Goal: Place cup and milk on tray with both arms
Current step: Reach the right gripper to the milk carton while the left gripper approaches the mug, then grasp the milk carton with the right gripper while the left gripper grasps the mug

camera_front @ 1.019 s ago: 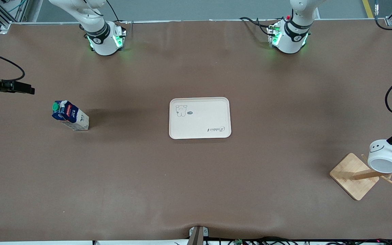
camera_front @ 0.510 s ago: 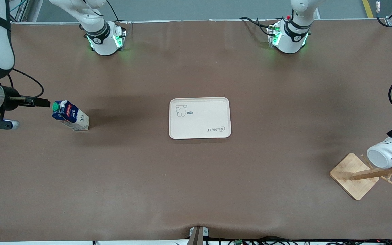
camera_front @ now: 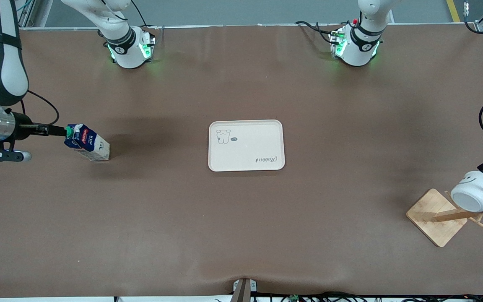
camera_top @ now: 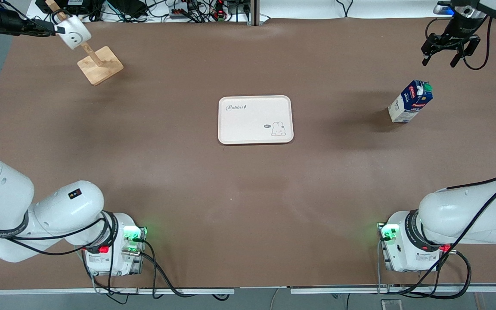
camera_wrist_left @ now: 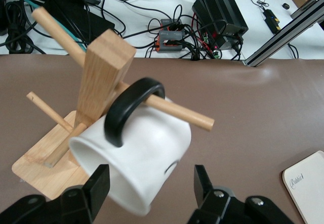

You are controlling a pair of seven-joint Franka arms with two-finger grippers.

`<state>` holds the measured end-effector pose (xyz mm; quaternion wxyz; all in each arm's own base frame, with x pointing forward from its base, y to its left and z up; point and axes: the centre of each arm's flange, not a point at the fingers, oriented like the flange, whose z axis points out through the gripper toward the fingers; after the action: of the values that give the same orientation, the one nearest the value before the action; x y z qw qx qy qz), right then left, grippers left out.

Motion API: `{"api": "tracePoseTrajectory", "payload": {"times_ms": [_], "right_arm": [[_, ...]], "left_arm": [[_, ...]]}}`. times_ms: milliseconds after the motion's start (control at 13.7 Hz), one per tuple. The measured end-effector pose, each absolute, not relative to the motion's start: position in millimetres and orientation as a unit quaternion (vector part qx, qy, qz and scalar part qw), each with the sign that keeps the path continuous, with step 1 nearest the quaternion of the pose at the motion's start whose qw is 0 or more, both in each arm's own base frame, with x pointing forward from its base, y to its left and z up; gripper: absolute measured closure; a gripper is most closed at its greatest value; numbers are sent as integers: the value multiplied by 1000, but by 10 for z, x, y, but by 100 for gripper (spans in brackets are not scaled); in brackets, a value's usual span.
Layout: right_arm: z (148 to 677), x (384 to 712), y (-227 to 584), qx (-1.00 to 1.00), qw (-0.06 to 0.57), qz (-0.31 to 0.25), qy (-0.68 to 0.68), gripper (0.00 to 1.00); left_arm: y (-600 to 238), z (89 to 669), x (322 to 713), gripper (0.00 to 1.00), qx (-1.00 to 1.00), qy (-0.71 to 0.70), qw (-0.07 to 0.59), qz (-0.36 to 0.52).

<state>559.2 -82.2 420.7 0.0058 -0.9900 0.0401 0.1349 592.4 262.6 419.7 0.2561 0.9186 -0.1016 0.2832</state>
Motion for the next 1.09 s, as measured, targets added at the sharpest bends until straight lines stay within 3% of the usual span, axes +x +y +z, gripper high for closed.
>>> {"api": "tracePoseTrajectory", "payload": {"times_ms": [582, 655, 728, 874, 946, 1092], "right_arm": [[3839, 5312, -759, -992, 16, 119, 28, 0], [3813, 5276, -746, -993, 16, 114, 26, 0], [3793, 5245, -732, -993, 15, 112, 23, 0], [3774, 5217, -726, -994, 16, 109, 19, 0], [3765, 5214, -725, -994, 16, 108, 18, 0], [3745, 5213, -724, -994, 15, 105, 17, 0]], "left_arm": [[2514, 4102, 6081, 29, 914, -99, 262, 292], [2478, 4123, 6110, 36, 914, -103, 261, 294], [2451, 4145, 6133, 36, 913, -106, 260, 295], [2439, 4166, 6150, 50, 913, -107, 258, 297], [2435, 4164, 6152, 52, 913, -107, 258, 297], [2426, 4155, 6157, 71, 913, -108, 259, 296]]}}
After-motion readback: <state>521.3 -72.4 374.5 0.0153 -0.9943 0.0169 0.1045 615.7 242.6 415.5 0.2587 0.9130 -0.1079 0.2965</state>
